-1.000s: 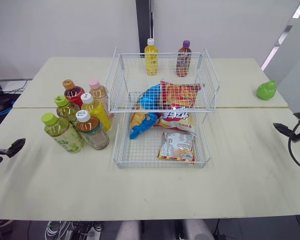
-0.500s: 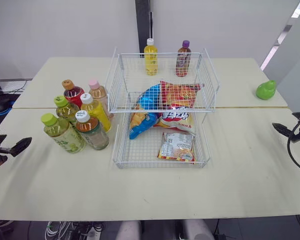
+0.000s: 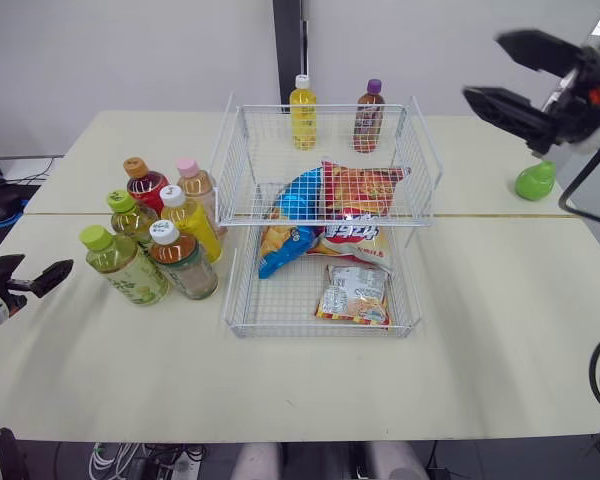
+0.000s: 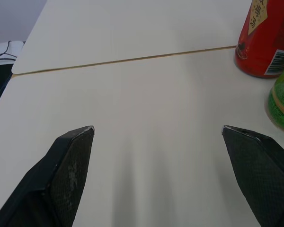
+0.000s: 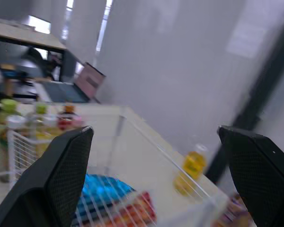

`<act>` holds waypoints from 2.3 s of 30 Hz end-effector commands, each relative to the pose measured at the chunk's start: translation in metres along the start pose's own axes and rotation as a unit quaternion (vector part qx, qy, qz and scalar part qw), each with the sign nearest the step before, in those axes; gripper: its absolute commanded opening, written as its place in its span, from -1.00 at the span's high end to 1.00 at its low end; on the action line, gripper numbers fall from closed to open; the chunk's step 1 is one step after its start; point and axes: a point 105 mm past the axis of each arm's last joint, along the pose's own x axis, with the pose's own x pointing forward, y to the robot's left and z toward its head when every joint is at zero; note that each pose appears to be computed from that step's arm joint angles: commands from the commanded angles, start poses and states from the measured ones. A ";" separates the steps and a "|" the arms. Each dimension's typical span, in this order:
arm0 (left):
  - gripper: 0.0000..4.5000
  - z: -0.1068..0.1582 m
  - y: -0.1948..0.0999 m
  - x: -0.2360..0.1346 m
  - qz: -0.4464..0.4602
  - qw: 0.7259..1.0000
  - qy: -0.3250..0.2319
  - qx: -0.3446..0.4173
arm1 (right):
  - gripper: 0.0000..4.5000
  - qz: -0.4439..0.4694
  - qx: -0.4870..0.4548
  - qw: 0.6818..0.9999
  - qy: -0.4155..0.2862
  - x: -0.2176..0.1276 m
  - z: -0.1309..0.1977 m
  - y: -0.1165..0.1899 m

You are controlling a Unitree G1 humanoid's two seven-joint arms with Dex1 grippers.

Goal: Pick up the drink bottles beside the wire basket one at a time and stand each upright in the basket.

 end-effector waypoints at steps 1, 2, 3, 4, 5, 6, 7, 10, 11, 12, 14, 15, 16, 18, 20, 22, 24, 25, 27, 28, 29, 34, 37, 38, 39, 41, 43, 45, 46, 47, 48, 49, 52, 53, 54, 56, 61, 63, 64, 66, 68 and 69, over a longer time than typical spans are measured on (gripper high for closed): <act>-0.99 0.015 0.007 -0.004 0.010 1.000 -0.022 0.005 | -1.00 0.122 0.065 0.990 -0.007 0.014 0.009 0.054; -0.99 0.015 0.007 -0.004 0.010 1.000 -0.021 0.005 | -1.00 0.141 0.072 0.987 -0.002 0.015 0.007 0.063; -0.99 0.013 0.006 -0.004 0.008 1.000 -0.020 0.005 | -1.00 0.162 0.074 0.984 0.004 0.016 0.003 0.073; -0.99 0.012 0.006 -0.004 0.007 1.000 -0.019 0.005 | -1.00 0.182 0.086 0.979 0.011 0.017 -0.001 0.081; -0.99 0.012 0.006 -0.006 0.006 1.000 -0.019 0.006 | -1.00 0.201 0.096 0.975 0.019 0.017 -0.003 0.089; -0.99 0.012 0.006 -0.007 0.006 1.000 -0.020 0.006 | -1.00 0.213 0.104 0.971 0.025 0.017 -0.005 0.094; -0.99 0.012 0.007 -0.008 0.007 1.000 -0.021 0.006 | -1.00 0.218 0.107 0.969 0.029 0.017 -0.006 0.096; -0.99 0.012 0.013 -0.017 0.016 1.000 -0.022 0.005 | -1.00 0.209 0.099 0.973 0.025 0.020 -0.008 0.093; -0.99 0.012 0.014 -0.020 0.018 1.000 -0.024 0.004 | -1.00 0.203 0.096 0.974 0.021 0.021 -0.008 0.091; -0.99 0.012 0.015 -0.022 0.020 0.999 -0.025 0.004 | -1.00 0.200 0.095 0.975 0.019 0.022 -0.008 0.089; -0.99 0.013 0.018 -0.027 0.025 0.999 -0.030 0.000 | -1.00 0.194 0.093 0.977 0.005 0.024 -0.004 0.086; -0.99 0.014 0.019 -0.030 0.028 0.999 -0.033 -0.002 | -1.00 0.194 0.093 0.977 -0.001 0.025 -0.002 0.085; -0.99 0.015 0.020 -0.033 0.031 0.999 -0.038 -0.005 | -1.00 0.193 0.088 0.977 -0.011 0.026 0.002 0.086; -0.99 0.015 0.023 -0.041 0.038 0.998 -0.044 -0.007 | -1.00 0.179 0.085 0.979 -0.050 0.029 0.014 0.082; -0.99 0.012 0.023 -0.048 0.043 0.998 -0.047 -0.009 | -1.00 0.150 0.085 0.980 -0.099 0.030 0.027 0.076; -0.99 0.010 0.022 -0.052 0.045 0.998 -0.046 -0.013 | -1.00 0.139 0.100 0.979 -0.108 0.030 0.024 0.077; -0.99 0.005 0.020 -0.056 0.047 0.998 -0.044 -0.017 | -1.00 0.121 0.090 0.984 -0.090 0.028 0.000 0.080; -0.99 0.003 0.019 -0.057 0.048 0.998 -0.043 -0.018 | -1.00 0.118 0.086 0.986 -0.082 0.027 -0.010 0.082; -0.99 0.003 0.017 -0.058 0.048 0.998 -0.044 -0.020 | -1.00 0.124 0.078 0.987 -0.072 0.026 -0.022 0.087; -0.99 0.003 0.016 -0.059 0.048 0.998 -0.045 -0.021 | -1.00 0.125 0.074 0.987 -0.072 0.026 -0.023 0.088; -0.99 0.004 0.016 -0.059 0.049 0.998 -0.045 -0.021 | -1.00 0.125 0.069 0.987 -0.079 0.027 -0.021 0.088; -0.99 0.006 0.014 -0.061 0.041 0.998 -0.042 -0.030 | -1.00 0.140 0.056 0.986 -0.077 0.031 -0.015 0.090; -0.99 0.016 0.014 -0.064 0.033 0.997 -0.053 -0.050 | -1.00 0.155 0.048 0.985 -0.062 0.031 -0.018 0.095; -0.99 0.023 0.016 -0.065 0.033 0.996 -0.063 -0.056 | -1.00 0.157 0.050 0.984 -0.064 0.031 -0.017 0.095; -0.99 0.029 0.017 -0.068 0.032 0.996 -0.070 -0.054 | -1.00 0.159 0.050 0.984 -0.065 0.031 -0.016 0.095; -0.99 0.042 0.017 -0.074 0.029 0.995 -0.084 -0.049 | -1.00 0.157 0.048 0.984 -0.069 0.031 -0.012 0.093; -0.99 0.058 0.016 -0.084 0.024 0.992 -0.109 -0.058 | -1.00 0.151 0.042 0.985 -0.065 0.031 -0.011 0.090; -0.99 0.079 0.011 -0.096 0.013 0.988 -0.138 -0.063 | -1.00 0.148 0.036 0.987 -0.055 0.030 -0.012 0.089; -0.99 0.088 0.006 -0.101 0.002 0.987 -0.148 -0.064 | -1.00 0.145 0.037 0.987 -0.054 0.030 -0.012 0.087; -0.99 0.094 -0.002 -0.106 -0.016 0.986 -0.152 -0.069 | -1.00 0.143 0.038 0.987 -0.054 0.030 -0.011 0.085; -0.99 0.096 -0.011 -0.110 -0.037 0.986 -0.147 -0.073 | -1.00 0.142 0.039 0.988 -0.054 0.031 -0.010 0.083; -0.99 0.096 -0.022 -0.115 -0.058 0.986 -0.136 -0.076 | -1.00 0.142 0.044 0.987 -0.057 0.031 -0.009 0.082; -0.99 0.079 -0.048 -0.120 -0.086 0.991 -0.086 -0.061 | -1.00 0.154 0.052 0.985 -0.057 0.033 -0.012 0.080; -0.99 0.076 -0.052 -0.120 -0.087 0.991 -0.081 -0.057 | -1.00 0.157 0.053 0.985 -0.056 0.034 -0.013 0.079; -0.99 0.072 -0.056 -0.121 -0.086 0.992 -0.078 -0.051 | -1.00 0.160 0.053 0.984 -0.056 0.035 -0.014 0.078; -0.99 0.070 -0.064 -0.119 -0.087 0.992 -0.080 -0.037 | -1.00 0.167 0.057 0.982 -0.059 0.038 -0.015 0.077; -0.99 0.074 -0.085 -0.098 -0.093 0.990 -0.109 -0.012 | -1.00 0.198 0.069 0.976 -0.061 0.043 -0.019 0.078; -0.99 0.073 -0.091 -0.087 -0.094 0.989 -0.115 -0.007 | -1.00 0.211 0.077 0.973 -0.058 0.042 -0.019 0.081; -0.99 0.072 -0.091 -0.081 -0.091 0.989 -0.118 -0.002 | -1.00 0.216 0.081 0.971 -0.056 0.042 -0.019 0.082; -0.99 0.072 -0.090 -0.071 -0.081 0.988 -0.128 0.006 | -1.00 0.225 0.079 0.970 -0.049 0.040 -0.019 0.084; -0.99 0.071 -0.091 -0.056 -0.080 0.987 -0.142 0.007 | -1.00 0.229 0.073 0.970 -0.044 0.039 -0.019 0.085; -0.99 0.070 -0.093 -0.051 -0.082 0.986 -0.146 0.009 | -1.00 0.230 0.071 0.970 -0.043 0.039 -0.019 0.085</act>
